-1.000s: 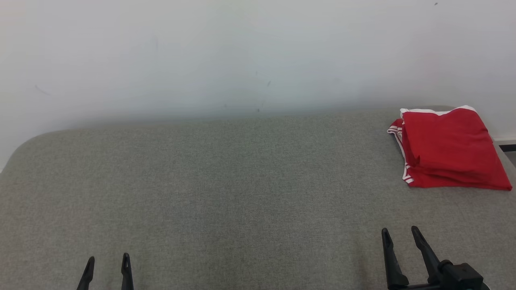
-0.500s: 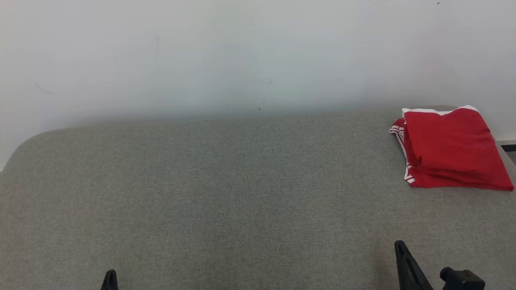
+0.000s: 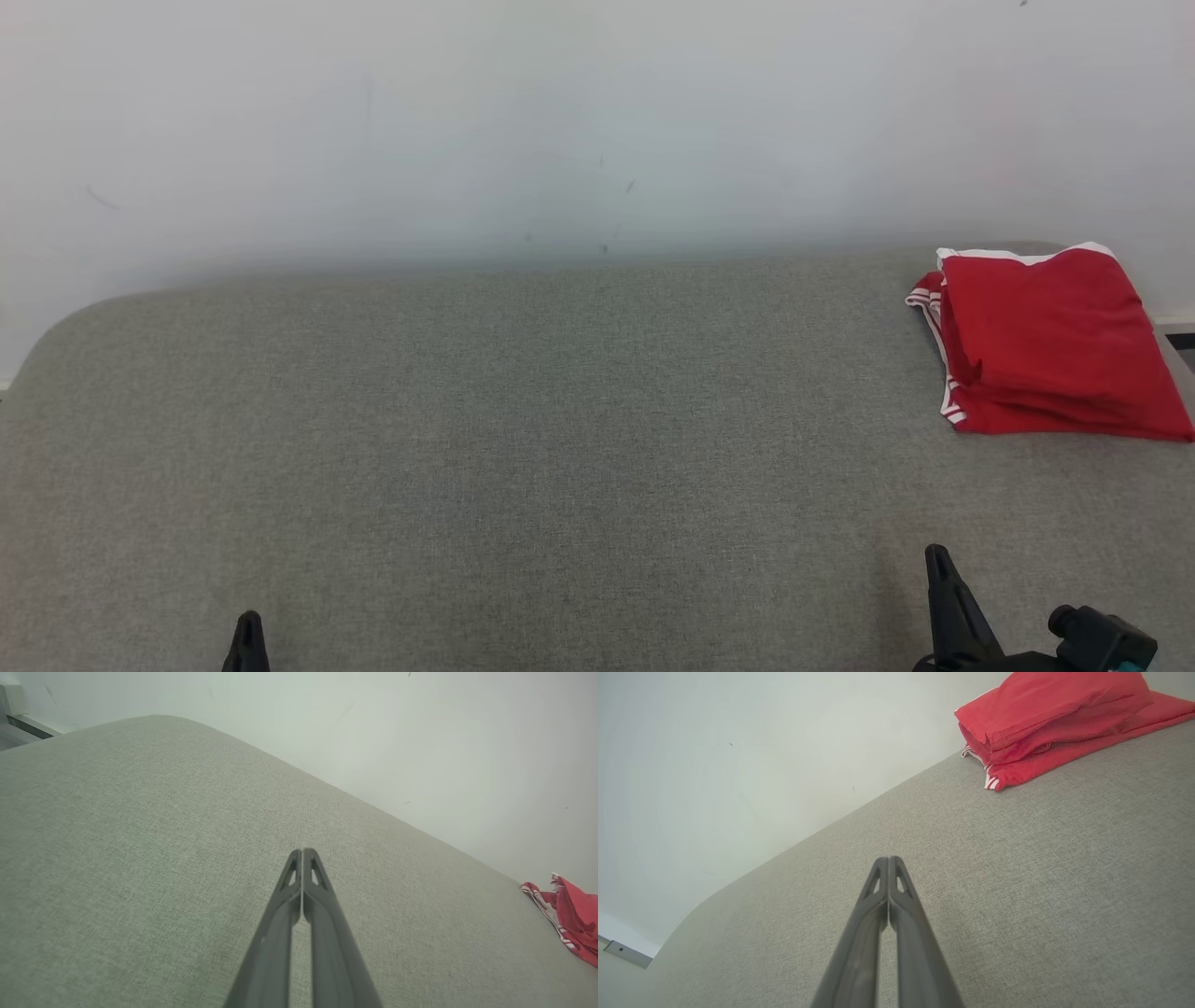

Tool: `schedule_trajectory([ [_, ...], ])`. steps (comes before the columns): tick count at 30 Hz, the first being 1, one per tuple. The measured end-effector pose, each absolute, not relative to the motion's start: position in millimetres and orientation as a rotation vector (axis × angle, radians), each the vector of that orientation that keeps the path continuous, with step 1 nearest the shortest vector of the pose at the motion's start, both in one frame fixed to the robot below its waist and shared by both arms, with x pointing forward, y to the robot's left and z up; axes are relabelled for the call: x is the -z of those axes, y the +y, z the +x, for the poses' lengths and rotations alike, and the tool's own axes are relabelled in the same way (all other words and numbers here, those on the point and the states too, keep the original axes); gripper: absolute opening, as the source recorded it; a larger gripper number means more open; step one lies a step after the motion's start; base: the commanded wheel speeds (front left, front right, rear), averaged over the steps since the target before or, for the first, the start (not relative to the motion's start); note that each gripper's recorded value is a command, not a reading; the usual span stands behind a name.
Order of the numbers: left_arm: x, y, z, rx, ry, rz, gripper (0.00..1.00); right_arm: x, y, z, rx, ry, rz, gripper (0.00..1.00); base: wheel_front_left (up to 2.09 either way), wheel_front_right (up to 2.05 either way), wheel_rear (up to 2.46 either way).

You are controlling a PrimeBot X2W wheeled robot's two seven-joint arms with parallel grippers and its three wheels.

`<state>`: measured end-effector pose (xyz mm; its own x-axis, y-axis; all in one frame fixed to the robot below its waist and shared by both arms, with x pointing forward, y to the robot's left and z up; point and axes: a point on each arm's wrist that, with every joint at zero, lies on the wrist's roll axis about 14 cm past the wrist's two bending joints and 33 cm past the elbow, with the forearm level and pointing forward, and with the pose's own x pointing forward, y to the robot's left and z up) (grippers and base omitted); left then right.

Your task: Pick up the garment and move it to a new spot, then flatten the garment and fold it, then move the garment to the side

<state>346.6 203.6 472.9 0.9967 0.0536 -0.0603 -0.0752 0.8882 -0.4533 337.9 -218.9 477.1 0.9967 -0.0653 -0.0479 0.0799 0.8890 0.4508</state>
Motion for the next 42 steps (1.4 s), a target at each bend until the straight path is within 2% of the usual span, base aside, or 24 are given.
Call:
schedule_trajectory([
  [42, -484.8, 203.3, 368.3, -0.082, 0.04, -1.031, 0.0, -487.0, -215.5, 362.0, 0.091, 0.025, 1.023, 0.0, 0.0, 0.0, 0.0],
])
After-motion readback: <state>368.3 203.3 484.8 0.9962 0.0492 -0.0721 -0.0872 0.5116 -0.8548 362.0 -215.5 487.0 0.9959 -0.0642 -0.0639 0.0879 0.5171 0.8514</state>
